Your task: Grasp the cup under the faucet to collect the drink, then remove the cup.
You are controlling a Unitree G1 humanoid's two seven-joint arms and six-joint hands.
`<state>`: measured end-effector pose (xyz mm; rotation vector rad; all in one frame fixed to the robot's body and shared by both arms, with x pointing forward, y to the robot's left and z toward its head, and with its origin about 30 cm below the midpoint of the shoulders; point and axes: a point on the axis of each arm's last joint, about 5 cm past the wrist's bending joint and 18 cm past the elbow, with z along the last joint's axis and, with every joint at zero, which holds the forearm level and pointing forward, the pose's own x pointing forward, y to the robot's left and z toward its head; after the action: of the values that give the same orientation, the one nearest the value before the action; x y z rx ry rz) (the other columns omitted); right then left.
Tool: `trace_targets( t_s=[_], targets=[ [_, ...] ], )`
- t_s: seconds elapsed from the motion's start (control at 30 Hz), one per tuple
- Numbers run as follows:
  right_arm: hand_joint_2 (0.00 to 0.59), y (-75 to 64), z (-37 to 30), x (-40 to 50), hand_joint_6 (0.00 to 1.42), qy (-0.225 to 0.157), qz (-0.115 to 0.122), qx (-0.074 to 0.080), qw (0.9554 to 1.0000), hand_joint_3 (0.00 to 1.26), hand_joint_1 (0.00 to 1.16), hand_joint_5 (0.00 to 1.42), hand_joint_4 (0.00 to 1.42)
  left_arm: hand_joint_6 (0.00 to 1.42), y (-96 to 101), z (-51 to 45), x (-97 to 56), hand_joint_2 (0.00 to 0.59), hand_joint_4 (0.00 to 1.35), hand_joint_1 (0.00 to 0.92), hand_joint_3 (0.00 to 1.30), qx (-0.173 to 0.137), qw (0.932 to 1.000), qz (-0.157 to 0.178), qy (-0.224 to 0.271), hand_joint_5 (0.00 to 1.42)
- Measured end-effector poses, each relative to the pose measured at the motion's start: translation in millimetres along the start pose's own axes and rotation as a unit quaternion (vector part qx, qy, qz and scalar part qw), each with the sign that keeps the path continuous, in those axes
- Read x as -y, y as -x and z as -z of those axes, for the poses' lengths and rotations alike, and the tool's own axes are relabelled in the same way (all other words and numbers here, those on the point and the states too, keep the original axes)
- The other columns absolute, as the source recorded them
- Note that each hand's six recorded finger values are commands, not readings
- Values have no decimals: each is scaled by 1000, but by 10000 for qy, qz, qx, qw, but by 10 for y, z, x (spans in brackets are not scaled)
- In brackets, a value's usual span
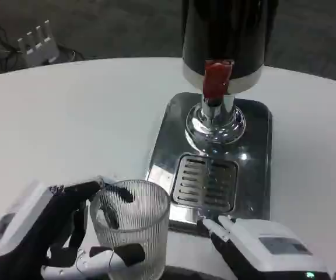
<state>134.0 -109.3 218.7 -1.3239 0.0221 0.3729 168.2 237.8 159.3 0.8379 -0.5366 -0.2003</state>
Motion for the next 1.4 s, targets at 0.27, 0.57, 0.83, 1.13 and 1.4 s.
trace_targets(
  t_s=[0.27,0.57,0.83,1.13,1.4],
  targets=[
    [454,1,4,0,0,-7,-29,-13,10000,64,339,0,0,1382,-1,-2,9,94,1098,410,1024,1,10000,-9,23,1236],
    [455,7,15,7,0,-34,-3,-51,10000,70,340,0,0,1382,-1,-4,18,94,1098,410,1024,0,10000,-25,46,1236],
    [455,25,17,18,0,-46,52,-64,10000,72,340,0,0,1382,-26,-8,12,94,1098,410,1024,46,10000,-55,40,1236],
    [455,104,37,29,0,-137,163,-163,9996,73,341,0,0,1382,-100,2,31,94,1098,410,1024,115,9999,-102,43,1236],
    [455,166,61,16,0,-234,194,-268,9992,73,341,0,0,1383,-260,141,53,93,1098,410,1024,-38,9996,-145,-237,1235]
  ],
)
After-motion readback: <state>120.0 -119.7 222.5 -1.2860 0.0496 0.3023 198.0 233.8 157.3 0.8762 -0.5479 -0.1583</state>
